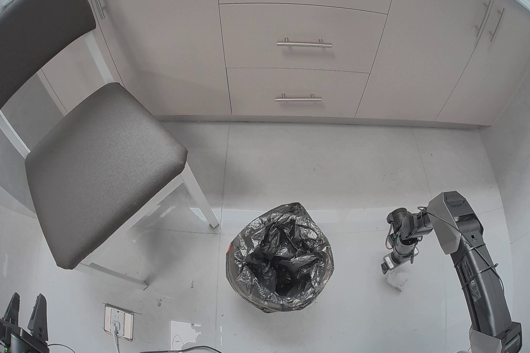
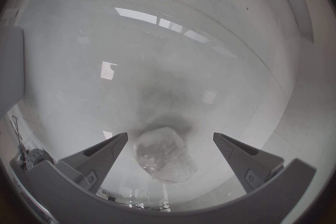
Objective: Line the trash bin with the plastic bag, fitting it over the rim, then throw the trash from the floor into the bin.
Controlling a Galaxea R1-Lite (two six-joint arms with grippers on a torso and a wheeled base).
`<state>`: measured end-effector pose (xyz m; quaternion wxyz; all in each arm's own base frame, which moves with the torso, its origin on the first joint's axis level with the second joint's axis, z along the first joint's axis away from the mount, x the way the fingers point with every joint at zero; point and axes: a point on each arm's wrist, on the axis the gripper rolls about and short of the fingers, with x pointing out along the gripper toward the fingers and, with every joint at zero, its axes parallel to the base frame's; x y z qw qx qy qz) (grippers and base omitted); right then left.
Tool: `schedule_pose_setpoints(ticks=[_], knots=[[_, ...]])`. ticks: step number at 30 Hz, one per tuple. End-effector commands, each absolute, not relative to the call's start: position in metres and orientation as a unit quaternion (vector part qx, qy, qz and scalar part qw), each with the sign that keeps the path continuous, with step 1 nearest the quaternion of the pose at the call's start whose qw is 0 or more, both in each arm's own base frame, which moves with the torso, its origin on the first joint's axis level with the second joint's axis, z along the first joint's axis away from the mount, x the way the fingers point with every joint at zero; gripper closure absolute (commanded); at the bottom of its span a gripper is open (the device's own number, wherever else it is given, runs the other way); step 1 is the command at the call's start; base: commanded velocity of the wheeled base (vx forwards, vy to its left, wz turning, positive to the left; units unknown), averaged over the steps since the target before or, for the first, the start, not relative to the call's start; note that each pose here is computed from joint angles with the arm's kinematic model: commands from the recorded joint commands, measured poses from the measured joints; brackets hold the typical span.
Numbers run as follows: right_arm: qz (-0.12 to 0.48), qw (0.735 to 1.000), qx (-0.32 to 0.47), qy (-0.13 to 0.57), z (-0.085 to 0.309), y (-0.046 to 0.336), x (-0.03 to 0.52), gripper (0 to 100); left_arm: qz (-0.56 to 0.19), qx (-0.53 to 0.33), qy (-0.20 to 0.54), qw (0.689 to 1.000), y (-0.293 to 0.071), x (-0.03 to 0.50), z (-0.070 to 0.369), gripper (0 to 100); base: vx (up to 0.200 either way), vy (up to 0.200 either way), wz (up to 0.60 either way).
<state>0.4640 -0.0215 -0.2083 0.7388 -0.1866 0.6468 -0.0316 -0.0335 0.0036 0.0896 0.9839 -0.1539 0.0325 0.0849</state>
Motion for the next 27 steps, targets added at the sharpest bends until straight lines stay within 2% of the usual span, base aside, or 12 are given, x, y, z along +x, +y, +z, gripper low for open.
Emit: schedule_pose_setpoints(ticks=[1, 27], knots=[[-0.023, 0.737, -0.193, 0.647, -0.209, -0.0191, 0.4637, 0, 0.084, -0.154, 0.027, 0.984, 0.0036, -0.0346, 0.0892, 0, 0.0, 0.0, 0.0], [-0.011, 0.734, -0.213, 0.645, -0.2088, -0.0186, 0.4645, 0, 0.092, -0.153, 0.026, 0.984, 0.004, -0.034, 0.0882, 0, 0.0, 0.0, 0.0]])
